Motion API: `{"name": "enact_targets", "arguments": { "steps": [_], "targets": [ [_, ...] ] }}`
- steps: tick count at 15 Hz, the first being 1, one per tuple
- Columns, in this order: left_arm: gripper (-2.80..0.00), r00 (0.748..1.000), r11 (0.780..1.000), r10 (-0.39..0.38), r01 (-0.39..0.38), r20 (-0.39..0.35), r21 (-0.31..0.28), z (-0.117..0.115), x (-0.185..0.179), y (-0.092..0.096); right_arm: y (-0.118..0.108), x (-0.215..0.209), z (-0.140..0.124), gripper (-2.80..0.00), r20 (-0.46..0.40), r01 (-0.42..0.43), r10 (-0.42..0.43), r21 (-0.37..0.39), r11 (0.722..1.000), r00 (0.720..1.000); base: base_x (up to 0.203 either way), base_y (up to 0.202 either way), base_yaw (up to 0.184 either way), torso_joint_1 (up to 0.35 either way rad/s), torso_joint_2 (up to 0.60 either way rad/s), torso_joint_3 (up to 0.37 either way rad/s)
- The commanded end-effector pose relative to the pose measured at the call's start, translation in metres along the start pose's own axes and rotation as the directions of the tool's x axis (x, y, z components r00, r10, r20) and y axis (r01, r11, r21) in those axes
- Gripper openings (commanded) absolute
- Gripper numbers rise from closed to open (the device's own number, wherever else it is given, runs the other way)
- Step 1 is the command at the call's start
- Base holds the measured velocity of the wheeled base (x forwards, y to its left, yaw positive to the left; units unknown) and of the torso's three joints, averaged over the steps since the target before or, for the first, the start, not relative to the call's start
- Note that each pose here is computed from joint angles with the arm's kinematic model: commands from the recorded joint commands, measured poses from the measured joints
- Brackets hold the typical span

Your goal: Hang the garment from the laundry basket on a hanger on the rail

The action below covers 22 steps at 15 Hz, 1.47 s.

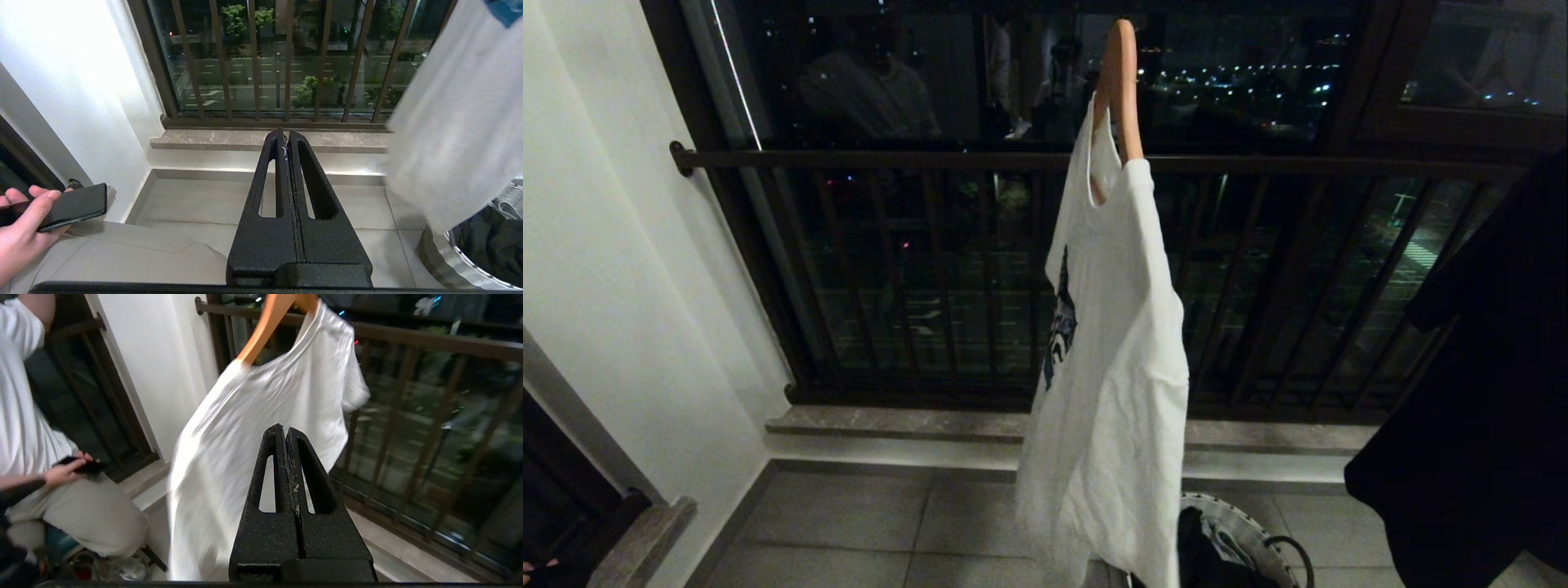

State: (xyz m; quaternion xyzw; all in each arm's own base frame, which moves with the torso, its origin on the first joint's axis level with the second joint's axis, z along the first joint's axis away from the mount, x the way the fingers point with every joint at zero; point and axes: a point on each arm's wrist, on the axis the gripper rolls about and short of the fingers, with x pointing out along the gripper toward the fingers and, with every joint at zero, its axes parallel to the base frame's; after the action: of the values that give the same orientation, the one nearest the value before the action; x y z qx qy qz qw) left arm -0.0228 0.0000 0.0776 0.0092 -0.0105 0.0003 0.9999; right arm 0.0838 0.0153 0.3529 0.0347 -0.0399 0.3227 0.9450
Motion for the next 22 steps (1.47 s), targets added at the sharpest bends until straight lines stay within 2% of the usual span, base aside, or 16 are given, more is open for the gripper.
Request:
{"name": "enact_targets", "arguments": {
  "steps": [1,4,7,11,14,17,20,22],
  "targets": [
    [-2.8,1.0,1.0,0.001,-0.001,-0.007,-0.003,-0.002,0.001,0.0,0.037,-0.053,-0.009,-2.8,0.078,0.003,0.002,-0.062,0.998,0.997,0.0,0.0,0.0,0.0,0.0,0.0],
    [-2.8,1.0,1.0,0.003,-0.003,-0.007,-0.009,-0.002,0.001,0.0,0.065,-0.093,-0.037,-2.8,0.028,0.017,-0.016,-0.03,0.999,0.999,0.0,0.0,0.0,0.0,0.0,0.0],
    [-2.8,1.0,1.0,0.003,-0.003,-0.007,-0.009,-0.002,0.001,0.0,0.082,-0.12,-0.059,-2.8,0.016,0.044,-0.043,-0.022,0.999,0.999,0.0,0.0,0.0,0.0,0.0,0.0],
    [-2.8,1.0,1.0,0.003,-0.003,-0.007,-0.009,-0.002,0.001,0.0,0.096,-0.144,-0.092,-2.8,0.016,0.086,-0.085,-0.02,0.996,0.996,0.0,0.0,0.0,0.0,0.0,0.0],
    [-2.8,1.0,1.0,0.003,-0.003,-0.007,-0.011,-0.002,0.001,0.0,0.089,-0.143,-0.133,-2.8,-0.035,0.161,-0.161,-0.003,0.987,0.986,0.0,0.0,0.0,0.0,0.0,0.0],
    [-2.8,1.0,1.0,0.003,-0.003,-0.007,-0.009,-0.002,0.001,0.0,0.065,-0.125,-0.186,-2.8,-0.12,0.325,-0.326,-0.031,0.945,0.938,0.0,0.0,0.0,0.0,0.0,0.0],
    [-2.8,1.0,1.0,0.003,-0.003,-0.007,-0.011,-0.002,0.001,0.0,0.044,-0.111,-0.231,-2.8,-0.116,0.461,-0.471,-0.1,0.881,0.875,0.0,0.0,0.0,0.0,0.0,0.0],
    [-2.8,1.0,1.0,0.003,-0.003,-0.007,-0.011,-0.002,0.001,0.0,0.042,-0.112,-0.251,-2.8,-0.09,0.5,-0.513,-0.137,0.855,0.854,0.0,0.0,0.0,0.0,0.0,0.0]
  ]
}}
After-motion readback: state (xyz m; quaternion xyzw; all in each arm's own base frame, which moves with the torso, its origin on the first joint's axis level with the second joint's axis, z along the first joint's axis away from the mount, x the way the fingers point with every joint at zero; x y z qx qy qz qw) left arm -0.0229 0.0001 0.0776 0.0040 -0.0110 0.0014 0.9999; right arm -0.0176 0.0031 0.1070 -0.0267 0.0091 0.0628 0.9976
